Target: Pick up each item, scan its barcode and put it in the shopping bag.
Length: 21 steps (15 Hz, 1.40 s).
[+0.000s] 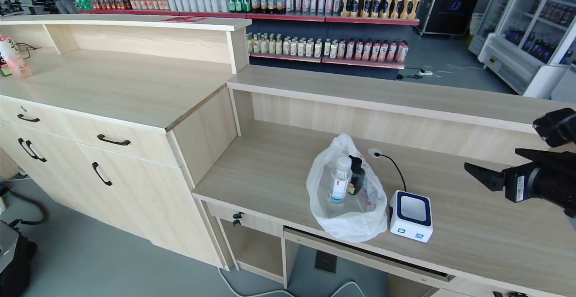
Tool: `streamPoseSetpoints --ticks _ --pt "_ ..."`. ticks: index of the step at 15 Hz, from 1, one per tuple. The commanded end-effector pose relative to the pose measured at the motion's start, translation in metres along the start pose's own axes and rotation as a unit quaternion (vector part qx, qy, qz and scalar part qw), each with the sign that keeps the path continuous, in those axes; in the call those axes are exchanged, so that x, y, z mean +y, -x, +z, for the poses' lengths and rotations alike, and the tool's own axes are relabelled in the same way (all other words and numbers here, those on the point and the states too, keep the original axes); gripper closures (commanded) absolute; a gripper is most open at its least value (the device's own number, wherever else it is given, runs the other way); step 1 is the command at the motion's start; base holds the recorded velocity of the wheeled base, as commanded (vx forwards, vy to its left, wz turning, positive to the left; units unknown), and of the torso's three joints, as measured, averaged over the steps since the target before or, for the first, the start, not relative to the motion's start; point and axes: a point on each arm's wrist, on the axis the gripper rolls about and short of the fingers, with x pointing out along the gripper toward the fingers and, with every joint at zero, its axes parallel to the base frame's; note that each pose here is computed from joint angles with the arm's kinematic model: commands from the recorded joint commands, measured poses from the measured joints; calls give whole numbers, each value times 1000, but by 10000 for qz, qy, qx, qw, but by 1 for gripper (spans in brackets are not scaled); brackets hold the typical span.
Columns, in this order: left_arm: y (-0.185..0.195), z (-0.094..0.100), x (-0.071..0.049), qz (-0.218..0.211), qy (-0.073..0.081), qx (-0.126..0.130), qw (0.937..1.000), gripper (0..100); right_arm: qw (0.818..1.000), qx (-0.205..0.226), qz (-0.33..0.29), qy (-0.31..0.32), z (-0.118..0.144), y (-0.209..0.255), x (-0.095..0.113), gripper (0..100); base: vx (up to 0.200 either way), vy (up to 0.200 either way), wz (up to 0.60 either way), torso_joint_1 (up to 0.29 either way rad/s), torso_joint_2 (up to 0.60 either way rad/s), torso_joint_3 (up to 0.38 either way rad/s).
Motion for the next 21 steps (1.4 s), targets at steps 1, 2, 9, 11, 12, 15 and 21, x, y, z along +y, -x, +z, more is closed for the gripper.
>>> streamPoseSetpoints --ticks 1,2,9,11,12,15,21 --pt "0 0 0 0 0 6 10000 0 9996 -179 -184 -125 10 33 -3 0 0 0 -600 2 -2 2" --pt "0 0 0 0 0 6 10000 0 9995 -88 -253 -155 7 42 -1 0 0 0 -600 2 2 2" --pt "0 0 0 0 0 6 10000 0 9961 -188 -246 -822 -19 101 20 0 0 0 -343 19 -30 -14" --pt "0 0 0 0 0 6 10000 0 9958 -348 -113 -840 -43 123 29 0 0 0 0 71 -151 -61" --pt "0 0 0 0 0 6 10000 0 9955 -463 -83 -820 -67 141 38 0 0 0 0 0 0 0" --pt "0 0 0 0 0 6 10000 0 9923 -988 174 -732 -104 171 52 0 0 0 0 0 0 0" --pt "0 0 0 0 0 -2 10000 0 9905 -1134 95 -776 -140 197 62 0 0 0 0 0 0 0"
